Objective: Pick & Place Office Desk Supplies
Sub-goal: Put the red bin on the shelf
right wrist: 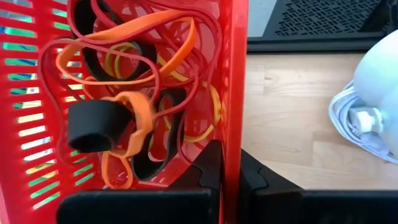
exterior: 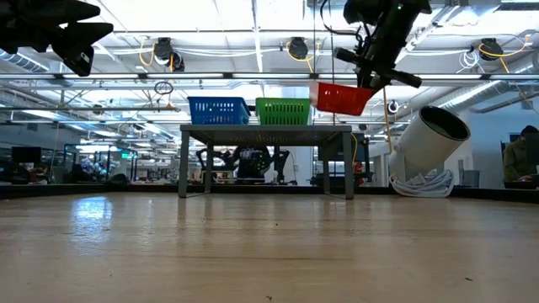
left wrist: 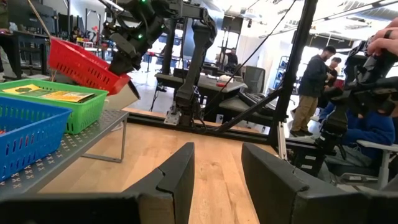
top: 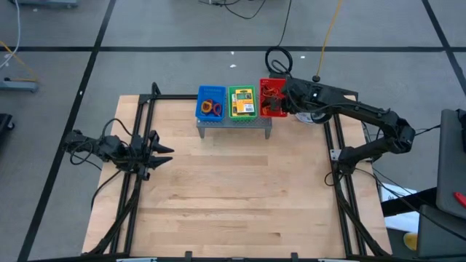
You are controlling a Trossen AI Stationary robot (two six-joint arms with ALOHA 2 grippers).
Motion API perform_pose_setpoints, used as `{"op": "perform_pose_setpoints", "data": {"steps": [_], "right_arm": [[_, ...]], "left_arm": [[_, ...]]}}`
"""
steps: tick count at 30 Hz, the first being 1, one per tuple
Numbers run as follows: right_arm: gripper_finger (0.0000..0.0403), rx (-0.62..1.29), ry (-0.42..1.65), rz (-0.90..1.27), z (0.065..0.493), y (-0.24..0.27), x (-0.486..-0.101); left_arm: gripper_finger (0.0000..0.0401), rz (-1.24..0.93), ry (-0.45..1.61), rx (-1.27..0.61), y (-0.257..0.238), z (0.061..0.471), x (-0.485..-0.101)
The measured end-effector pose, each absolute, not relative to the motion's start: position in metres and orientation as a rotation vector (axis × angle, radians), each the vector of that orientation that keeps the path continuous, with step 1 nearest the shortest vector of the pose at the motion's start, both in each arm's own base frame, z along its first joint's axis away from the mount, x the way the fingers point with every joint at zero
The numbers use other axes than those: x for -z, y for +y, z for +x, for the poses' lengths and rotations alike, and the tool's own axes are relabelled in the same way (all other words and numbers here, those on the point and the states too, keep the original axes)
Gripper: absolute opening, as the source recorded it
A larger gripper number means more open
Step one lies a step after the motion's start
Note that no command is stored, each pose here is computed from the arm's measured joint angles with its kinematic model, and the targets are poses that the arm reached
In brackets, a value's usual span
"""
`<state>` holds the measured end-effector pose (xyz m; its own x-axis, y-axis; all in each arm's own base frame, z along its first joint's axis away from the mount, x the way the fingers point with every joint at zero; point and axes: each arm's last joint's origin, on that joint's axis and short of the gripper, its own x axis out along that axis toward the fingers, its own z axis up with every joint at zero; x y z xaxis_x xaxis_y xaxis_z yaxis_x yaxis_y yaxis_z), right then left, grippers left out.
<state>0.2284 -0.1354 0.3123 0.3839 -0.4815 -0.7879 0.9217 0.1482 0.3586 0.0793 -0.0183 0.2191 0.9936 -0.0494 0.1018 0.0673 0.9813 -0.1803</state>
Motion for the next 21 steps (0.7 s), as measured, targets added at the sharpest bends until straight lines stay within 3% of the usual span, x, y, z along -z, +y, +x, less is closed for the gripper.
{"op": "perform_pose_setpoints", "data": {"steps": [21], "right_arm": [[0.0000,1.043,0.479,0.968,0.244,-0.138,-0.312]], "left_arm": [[0.0141,-0.184,-0.097,0.058,-0.018,0.079,-0.219]]}}
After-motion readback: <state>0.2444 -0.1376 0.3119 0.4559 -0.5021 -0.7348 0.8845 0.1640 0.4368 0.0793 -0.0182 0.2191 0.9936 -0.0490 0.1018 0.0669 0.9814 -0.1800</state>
